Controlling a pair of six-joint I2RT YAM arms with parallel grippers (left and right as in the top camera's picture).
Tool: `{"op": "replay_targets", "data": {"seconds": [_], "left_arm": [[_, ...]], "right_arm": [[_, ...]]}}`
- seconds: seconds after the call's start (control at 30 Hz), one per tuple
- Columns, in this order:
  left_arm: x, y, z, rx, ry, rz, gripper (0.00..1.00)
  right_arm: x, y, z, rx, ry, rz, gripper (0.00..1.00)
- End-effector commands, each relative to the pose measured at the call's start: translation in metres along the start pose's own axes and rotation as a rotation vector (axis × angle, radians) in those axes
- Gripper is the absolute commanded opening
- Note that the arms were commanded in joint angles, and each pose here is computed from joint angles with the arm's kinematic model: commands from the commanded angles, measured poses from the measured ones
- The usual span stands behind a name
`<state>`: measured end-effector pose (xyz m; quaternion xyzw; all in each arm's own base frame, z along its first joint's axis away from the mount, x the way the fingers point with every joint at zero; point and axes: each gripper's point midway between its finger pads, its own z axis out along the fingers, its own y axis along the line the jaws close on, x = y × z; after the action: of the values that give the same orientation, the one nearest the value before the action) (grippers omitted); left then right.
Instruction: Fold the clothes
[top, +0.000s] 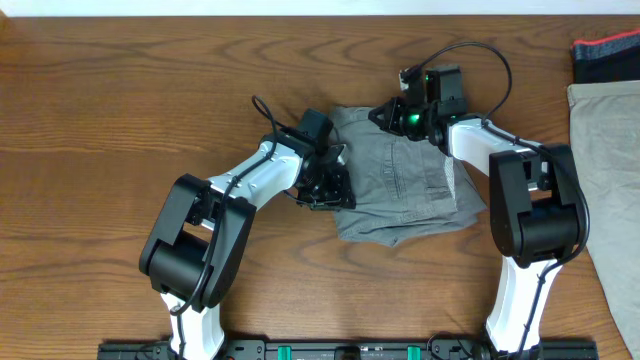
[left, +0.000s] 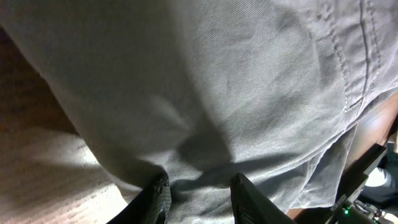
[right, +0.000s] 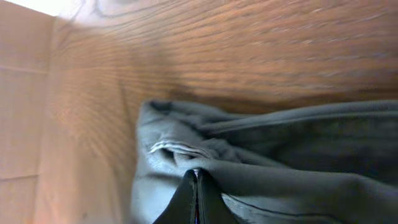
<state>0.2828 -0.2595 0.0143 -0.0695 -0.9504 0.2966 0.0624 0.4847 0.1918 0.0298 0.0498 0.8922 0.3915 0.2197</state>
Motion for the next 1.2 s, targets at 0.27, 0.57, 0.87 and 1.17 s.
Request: {"op": "replay_targets", "data": {"seconds": [0.27,0.57,0.87,1.17], "left_arm": [[0.015,0.007,0.002,-0.020,0.052,0.026,0.35],[0.005,-0.010,-0.029,-0.037,-0.051,0.144,0.36],[0.005,-0.012,-0.049,-0.088,-0.107,0.148,0.36],[0.001,-0.013,-0.049,-0.083,-0.119,0.156,0.36]], "right_arm": [[-0.036,-0.056,-0.009,0.125,-0.085,-0.049,0.01],[-0.116,0.000,-0.096,0.089,-0.115,-0.094,0.02],[-0.047,0.038,-0.168,0.195,0.164,-0.061,0.01],[0.054,0.015,-0.170,0.287,0.513,0.014,0.01]]}}
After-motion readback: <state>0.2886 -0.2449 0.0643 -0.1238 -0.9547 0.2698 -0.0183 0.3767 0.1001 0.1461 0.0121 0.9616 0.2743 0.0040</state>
